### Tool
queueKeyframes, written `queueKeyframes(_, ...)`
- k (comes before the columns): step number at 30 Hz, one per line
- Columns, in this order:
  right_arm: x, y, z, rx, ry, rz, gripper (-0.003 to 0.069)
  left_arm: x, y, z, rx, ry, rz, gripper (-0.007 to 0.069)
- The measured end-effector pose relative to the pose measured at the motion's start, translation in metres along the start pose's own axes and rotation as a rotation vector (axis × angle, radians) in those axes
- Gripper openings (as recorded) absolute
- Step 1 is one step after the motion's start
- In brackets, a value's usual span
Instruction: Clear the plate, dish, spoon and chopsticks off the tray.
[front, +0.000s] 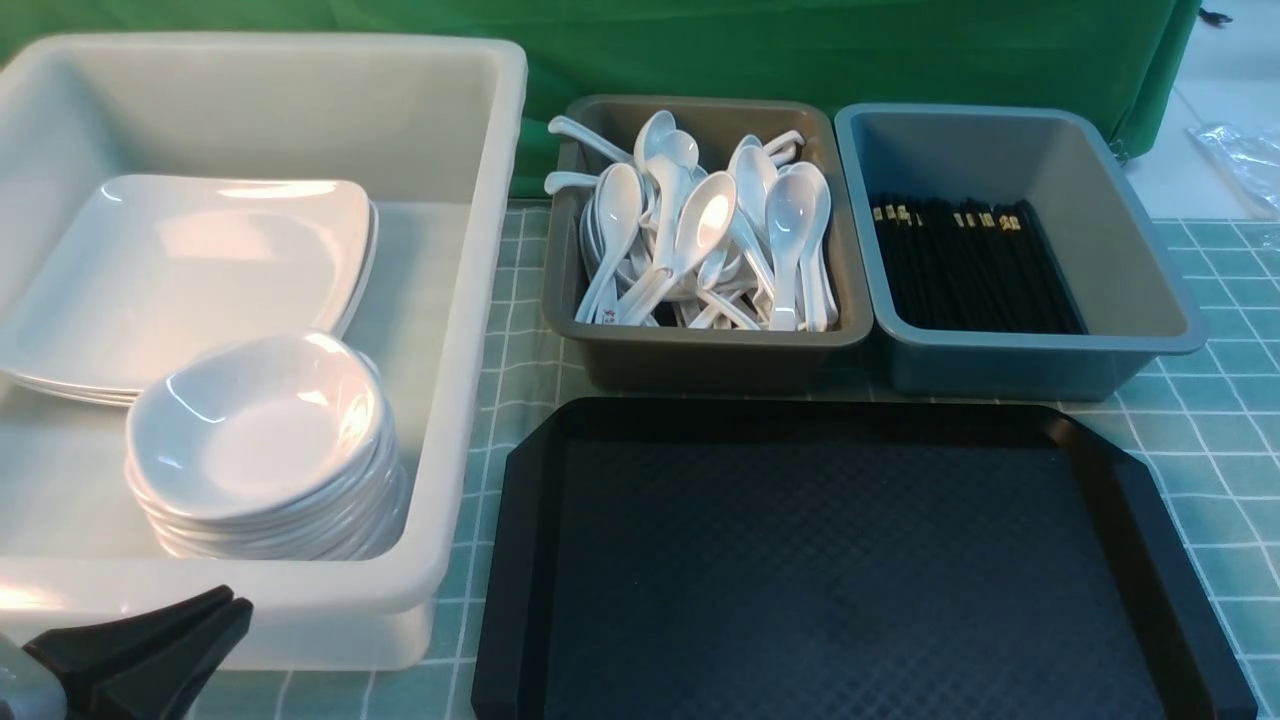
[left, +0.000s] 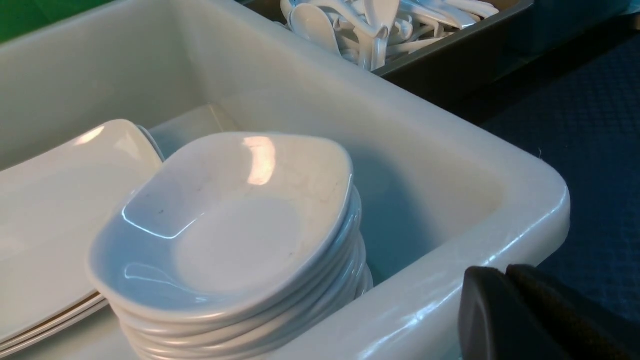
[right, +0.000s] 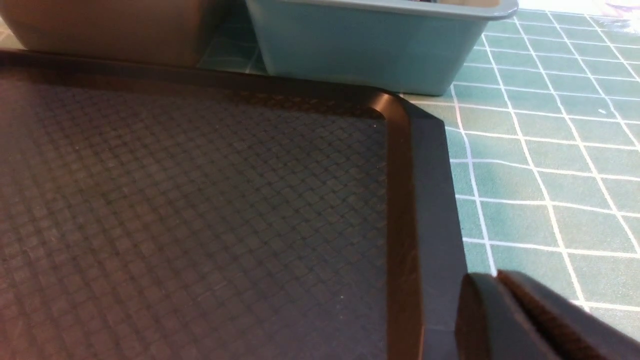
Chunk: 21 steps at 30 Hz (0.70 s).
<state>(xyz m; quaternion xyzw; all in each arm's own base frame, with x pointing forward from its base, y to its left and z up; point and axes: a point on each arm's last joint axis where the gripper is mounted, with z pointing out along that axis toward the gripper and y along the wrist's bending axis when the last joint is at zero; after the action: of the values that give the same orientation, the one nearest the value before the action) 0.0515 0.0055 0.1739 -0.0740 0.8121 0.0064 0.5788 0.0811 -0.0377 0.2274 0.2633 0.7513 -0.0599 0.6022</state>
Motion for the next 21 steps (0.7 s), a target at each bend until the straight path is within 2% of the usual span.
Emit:
queueKeyframes(5,0.000,0.000,0.000,0.000,0.000,0.000,0.0067,0.001,0.002,0.001,-0.030,-0.024,-0.028,0.0011)
queueKeyframes(10,0.000,0.000,0.000,0.000,-0.001,0.000,0.0080,0.006,0.012,-0.006,-0.175,-0.136,-0.250,0.0011)
queueKeyframes(11,0.000,0.000,0.000,0.000,-0.001,0.000,0.0085,0.012,0.014,-0.011,-0.227,-0.180,-0.338,0.0011)
queueKeyframes(17,0.000,0.000,0.000,0.000,-0.004,0.000,0.0099,0.045,0.010,-0.024,-0.374,-0.134,-0.467,0.0011)
queueKeyframes(21,0.000,0.000,0.000,0.000,-0.005,0.000,0.0108,0.052,0.008,-0.025,-0.395,-0.072,-0.508,0.0011)
